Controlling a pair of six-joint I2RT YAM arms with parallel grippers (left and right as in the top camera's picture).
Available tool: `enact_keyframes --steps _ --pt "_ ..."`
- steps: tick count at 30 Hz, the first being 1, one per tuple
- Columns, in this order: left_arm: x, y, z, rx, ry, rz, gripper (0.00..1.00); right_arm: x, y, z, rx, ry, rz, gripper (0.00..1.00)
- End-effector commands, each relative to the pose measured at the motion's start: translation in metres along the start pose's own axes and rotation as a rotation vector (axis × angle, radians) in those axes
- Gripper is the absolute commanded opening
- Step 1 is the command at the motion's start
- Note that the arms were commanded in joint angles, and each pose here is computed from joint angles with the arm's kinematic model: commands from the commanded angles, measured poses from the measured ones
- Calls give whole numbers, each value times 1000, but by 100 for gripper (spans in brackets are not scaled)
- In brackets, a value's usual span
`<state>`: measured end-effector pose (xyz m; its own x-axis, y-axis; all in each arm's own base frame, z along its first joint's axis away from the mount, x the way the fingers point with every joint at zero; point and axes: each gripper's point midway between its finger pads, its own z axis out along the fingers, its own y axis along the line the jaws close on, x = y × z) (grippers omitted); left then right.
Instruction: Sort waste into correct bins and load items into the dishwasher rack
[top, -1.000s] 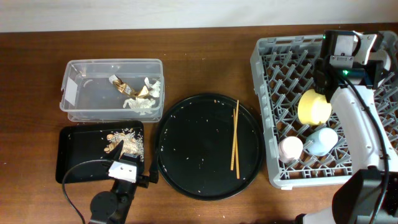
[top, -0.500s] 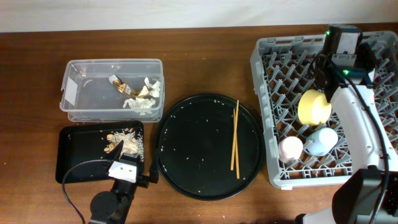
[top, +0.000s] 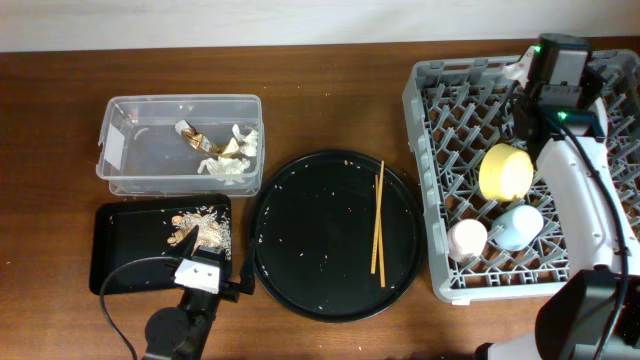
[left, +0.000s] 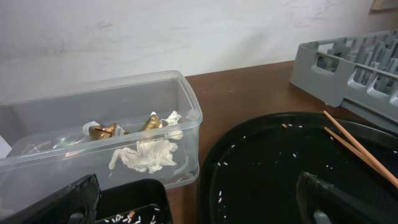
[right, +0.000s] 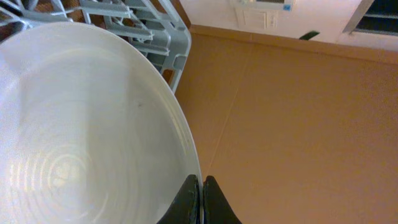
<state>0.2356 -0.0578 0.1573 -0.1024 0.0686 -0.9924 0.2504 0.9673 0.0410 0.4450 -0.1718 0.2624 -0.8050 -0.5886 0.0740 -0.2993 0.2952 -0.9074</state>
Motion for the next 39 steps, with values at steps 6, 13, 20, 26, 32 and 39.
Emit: enact_keyframes --steps 6,13,20,26,32,39 --pt "1 0 0 2 -1 -6 99 2 2 12 3 7 12 4" --pt "1 0 0 2 -1 -6 99 9 -19 13 90 47 90 4" --pt "1 0 0 2 -1 -6 100 3 12 12 -3 27 130 17" --pt "1 0 0 2 -1 -6 99 -55 18 -53 -22 -149 393 98" --pt "1 0 0 2 -1 -6 99 -116 100 -188 -452 -447 457 98" --pt "1 0 0 2 -1 -7 99 -128 248 -326 -1414 -338 429 98"
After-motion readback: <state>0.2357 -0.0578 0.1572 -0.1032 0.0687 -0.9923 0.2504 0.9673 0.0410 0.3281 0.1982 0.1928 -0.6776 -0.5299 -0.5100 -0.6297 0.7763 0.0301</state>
